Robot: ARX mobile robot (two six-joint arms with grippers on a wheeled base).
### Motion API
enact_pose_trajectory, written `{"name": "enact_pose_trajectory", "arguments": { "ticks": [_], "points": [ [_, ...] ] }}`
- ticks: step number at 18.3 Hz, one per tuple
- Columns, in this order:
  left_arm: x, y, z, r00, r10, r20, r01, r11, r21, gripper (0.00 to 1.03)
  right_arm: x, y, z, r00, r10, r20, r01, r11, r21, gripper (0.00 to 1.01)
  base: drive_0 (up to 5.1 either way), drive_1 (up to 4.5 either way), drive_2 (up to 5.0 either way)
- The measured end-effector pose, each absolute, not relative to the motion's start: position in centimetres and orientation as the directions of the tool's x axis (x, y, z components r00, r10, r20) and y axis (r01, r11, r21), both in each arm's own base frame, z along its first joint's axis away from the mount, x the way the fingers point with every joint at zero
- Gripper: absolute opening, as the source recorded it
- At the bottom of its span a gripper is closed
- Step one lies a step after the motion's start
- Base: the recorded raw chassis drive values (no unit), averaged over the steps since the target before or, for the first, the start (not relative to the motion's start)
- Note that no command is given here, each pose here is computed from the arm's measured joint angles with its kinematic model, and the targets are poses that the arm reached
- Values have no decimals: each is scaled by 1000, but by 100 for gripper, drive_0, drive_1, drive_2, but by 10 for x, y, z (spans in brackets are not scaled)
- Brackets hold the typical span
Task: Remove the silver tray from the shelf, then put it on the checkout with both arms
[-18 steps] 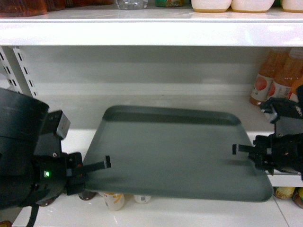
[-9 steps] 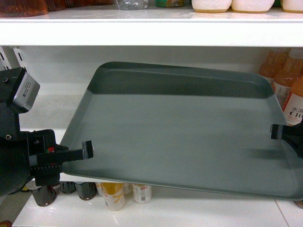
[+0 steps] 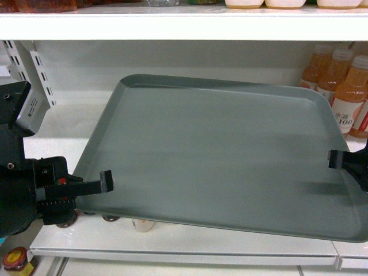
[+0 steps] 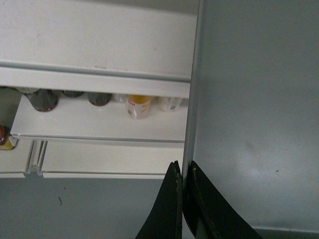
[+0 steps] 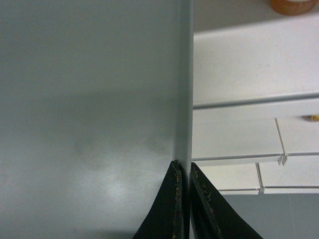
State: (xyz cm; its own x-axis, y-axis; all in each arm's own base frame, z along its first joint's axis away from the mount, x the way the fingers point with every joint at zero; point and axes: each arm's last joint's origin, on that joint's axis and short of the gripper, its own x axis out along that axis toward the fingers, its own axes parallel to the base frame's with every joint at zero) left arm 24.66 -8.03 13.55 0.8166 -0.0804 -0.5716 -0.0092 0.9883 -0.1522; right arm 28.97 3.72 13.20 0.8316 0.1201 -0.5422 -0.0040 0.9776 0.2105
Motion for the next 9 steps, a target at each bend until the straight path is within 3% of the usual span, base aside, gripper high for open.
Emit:
{"name": "enact_pose_trajectory", "arguments": {
  "ticks": [9],
  "points": [
    [247, -80, 135, 816, -75, -573, -10, 990, -142, 3, 290, 39, 132, 832, 123, -541, -8, 978, 210, 3, 16, -417, 450]
  ]
}}
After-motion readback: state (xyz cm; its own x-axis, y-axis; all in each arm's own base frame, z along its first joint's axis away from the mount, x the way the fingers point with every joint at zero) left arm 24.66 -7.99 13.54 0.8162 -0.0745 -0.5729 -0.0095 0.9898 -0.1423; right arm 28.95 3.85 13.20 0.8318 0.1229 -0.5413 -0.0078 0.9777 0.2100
